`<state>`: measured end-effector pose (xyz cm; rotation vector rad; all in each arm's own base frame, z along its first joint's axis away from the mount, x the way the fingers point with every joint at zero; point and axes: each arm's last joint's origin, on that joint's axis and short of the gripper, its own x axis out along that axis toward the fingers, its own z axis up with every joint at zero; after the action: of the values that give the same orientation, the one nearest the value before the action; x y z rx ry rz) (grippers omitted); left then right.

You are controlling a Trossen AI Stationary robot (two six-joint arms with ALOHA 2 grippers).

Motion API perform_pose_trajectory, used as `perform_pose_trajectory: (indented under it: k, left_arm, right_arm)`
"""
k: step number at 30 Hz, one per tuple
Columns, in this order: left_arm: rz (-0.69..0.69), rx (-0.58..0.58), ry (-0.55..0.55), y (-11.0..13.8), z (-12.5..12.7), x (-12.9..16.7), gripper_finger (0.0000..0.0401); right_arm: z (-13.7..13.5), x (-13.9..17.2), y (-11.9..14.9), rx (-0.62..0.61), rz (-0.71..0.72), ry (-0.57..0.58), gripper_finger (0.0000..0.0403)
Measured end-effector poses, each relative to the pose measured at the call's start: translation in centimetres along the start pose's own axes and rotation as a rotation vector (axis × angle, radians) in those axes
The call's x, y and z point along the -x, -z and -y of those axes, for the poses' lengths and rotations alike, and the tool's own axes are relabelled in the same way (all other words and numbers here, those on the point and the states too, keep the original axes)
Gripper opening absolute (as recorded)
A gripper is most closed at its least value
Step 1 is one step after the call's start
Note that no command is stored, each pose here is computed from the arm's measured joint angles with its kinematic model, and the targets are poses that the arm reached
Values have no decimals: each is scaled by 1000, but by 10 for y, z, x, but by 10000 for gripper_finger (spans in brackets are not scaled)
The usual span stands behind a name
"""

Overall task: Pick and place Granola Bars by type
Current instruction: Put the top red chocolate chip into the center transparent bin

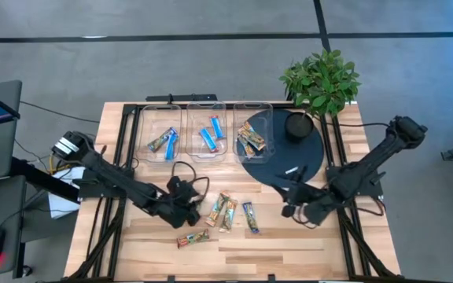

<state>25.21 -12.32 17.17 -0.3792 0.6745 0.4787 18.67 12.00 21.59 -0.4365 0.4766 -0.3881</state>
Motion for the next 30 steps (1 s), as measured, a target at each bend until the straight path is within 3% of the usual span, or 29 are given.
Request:
perform_pose_trajectory:
  k: [7,12,22,30]
  left_arm:
    - [-178,9,-137,-16,17,-18,138]
    - [-300,1,-179,-20,22,-34,159]
    - [-346,37,-222,-23,13,-40,226]
    - [-396,69,-225,-15,7,-43,250]
  right_arm:
    - [10,23,5,-66,76,-16,159]
    - [7,31,6,-59,99,-52,159]
    - [6,32,6,-55,102,-62,159]
    - [6,32,6,-54,101,-65,159]
